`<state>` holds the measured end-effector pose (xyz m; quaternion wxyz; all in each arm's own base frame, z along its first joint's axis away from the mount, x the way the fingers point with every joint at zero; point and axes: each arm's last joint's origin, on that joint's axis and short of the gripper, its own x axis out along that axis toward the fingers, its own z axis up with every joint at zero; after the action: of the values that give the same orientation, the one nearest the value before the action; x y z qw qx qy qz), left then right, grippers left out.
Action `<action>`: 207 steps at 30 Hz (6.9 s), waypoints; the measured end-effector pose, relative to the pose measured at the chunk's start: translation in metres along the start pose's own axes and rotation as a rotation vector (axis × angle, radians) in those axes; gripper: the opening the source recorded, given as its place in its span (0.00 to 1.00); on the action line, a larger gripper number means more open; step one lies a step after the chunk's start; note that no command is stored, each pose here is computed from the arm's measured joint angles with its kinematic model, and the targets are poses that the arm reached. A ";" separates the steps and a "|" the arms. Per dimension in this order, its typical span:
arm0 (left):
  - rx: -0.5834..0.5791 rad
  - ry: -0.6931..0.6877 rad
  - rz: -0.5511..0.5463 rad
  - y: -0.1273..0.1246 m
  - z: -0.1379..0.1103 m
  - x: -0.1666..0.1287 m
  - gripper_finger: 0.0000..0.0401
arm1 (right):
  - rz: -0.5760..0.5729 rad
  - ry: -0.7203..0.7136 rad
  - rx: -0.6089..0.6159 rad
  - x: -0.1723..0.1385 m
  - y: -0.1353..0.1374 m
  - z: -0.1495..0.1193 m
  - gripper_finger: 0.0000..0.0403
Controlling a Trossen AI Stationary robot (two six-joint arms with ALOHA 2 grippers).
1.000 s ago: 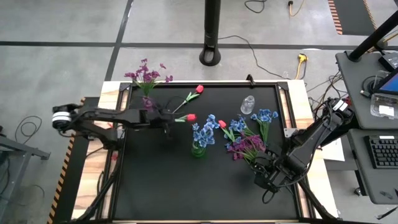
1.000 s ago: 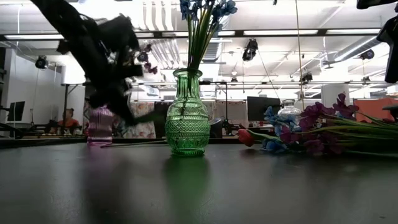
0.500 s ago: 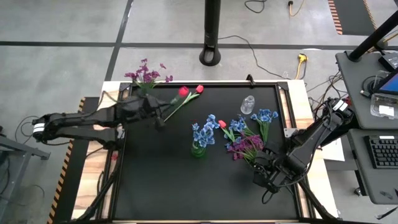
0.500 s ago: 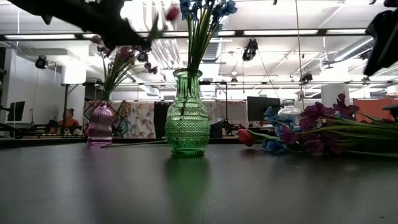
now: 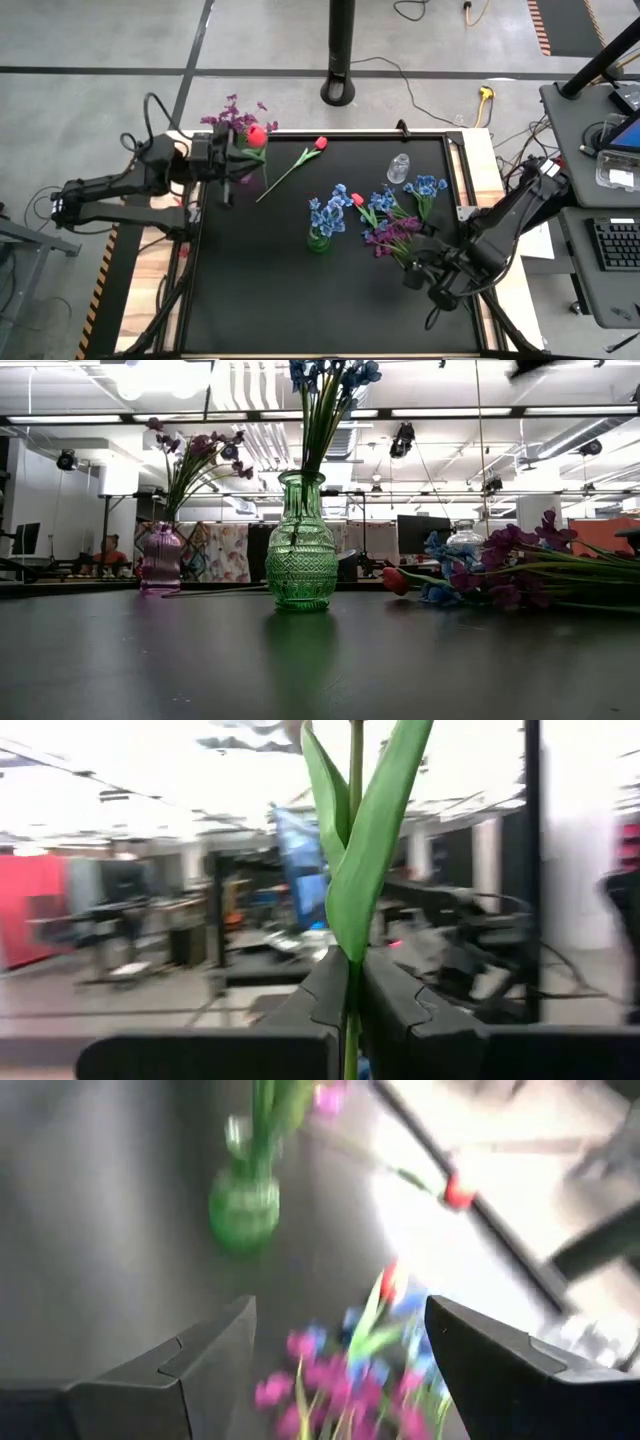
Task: Sort flowers into vase by color
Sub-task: Put the bottom left red flower into the transparent crystal vase, then put the left purple flower into the purple crystal vase
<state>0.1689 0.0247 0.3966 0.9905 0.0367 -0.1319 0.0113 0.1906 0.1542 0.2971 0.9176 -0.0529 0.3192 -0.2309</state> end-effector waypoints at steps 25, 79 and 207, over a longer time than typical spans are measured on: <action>0.058 -0.156 -0.218 0.006 0.064 0.152 0.00 | 0.053 -0.589 -0.230 -0.049 -0.046 0.174 0.64; 0.053 0.153 -0.121 0.001 0.046 0.169 0.55 | 0.045 -0.496 0.064 0.024 -0.128 0.184 0.03; -0.295 1.155 0.259 -0.121 -0.096 0.037 0.40 | -0.002 0.868 0.290 0.081 0.023 -0.079 0.57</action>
<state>0.2340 -0.0883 0.3056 0.8872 -0.1291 0.4231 0.1314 0.2073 0.1413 0.1838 0.6967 0.1776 0.6385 -0.2747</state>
